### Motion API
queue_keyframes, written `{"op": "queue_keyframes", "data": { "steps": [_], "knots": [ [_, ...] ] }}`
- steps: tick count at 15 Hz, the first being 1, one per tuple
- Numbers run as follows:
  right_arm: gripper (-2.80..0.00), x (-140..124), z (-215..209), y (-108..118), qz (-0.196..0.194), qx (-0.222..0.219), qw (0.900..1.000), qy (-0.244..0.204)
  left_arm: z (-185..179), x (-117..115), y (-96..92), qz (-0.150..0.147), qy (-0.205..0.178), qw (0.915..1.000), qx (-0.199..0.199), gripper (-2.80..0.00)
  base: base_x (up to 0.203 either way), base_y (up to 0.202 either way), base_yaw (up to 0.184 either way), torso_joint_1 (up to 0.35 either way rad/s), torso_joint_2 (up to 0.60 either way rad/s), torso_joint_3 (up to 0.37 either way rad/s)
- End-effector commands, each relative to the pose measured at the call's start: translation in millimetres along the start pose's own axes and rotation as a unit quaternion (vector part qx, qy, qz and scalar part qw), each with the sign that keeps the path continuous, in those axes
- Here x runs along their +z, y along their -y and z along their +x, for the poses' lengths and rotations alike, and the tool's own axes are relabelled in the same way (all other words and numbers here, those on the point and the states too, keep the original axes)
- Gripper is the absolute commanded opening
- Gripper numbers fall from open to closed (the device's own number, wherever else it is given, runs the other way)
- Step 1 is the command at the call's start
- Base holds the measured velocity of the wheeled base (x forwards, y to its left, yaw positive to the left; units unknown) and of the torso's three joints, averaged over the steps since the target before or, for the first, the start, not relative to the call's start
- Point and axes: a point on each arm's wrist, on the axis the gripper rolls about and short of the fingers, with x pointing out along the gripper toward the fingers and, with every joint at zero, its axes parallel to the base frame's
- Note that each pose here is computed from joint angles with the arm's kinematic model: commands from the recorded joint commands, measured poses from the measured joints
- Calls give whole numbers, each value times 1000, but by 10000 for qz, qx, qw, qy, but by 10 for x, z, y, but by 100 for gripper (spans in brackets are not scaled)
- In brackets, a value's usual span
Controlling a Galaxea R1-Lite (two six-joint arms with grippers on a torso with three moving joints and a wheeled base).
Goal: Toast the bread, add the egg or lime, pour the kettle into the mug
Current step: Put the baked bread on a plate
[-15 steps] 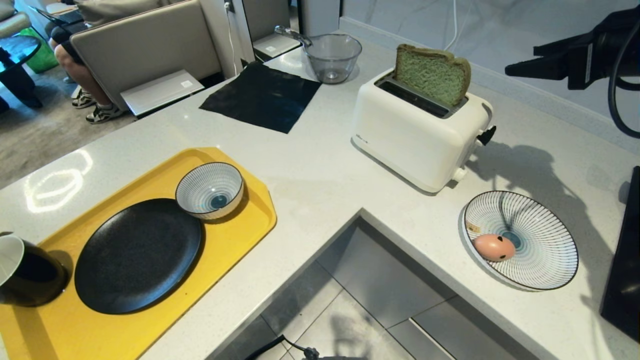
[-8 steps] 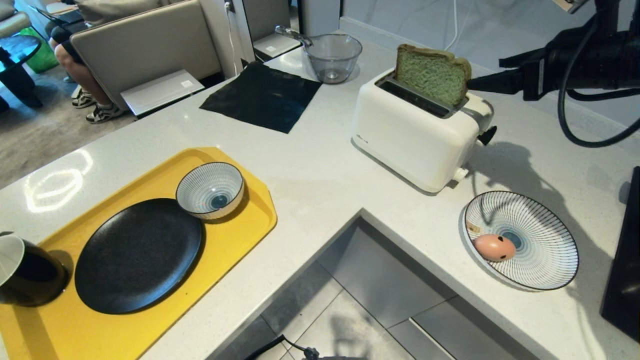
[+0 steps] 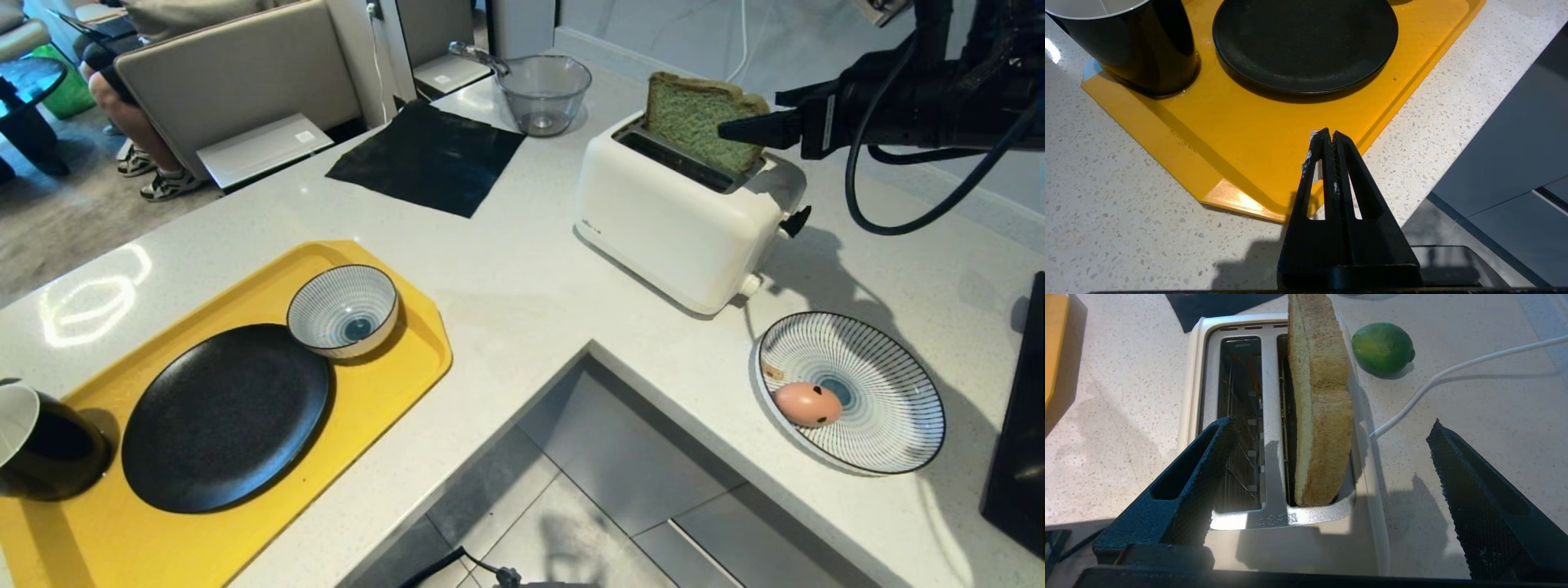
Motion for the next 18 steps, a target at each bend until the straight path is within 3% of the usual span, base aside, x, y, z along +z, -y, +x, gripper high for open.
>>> {"op": "queue_keyframes", "data": {
  "steps": [1, 6, 7, 18],
  "knots": [
    [0, -32, 64, 16, -1, 22, 10000, -24, 9, -38, -1, -2, -67, 10000, 6, -280, 0, 0, 0, 0, 0, 0],
    [0, -29, 139, 45, -32, 12, 10000, 34, 9, -38, -1, -2, -67, 10000, 4, -280, 0, 0, 0, 0, 0, 0],
    [-280, -33, 143, 48, -31, 10, 10000, 32, 9, -38, -1, -2, -67, 10000, 4, -280, 0, 0, 0, 0, 0, 0],
    [-280, 46, 107, -65, -158, 123, 9997, 117, 9, -38, -1, -2, -67, 10000, 4, -280, 0, 0, 0, 0, 0, 0]
  ]
}}
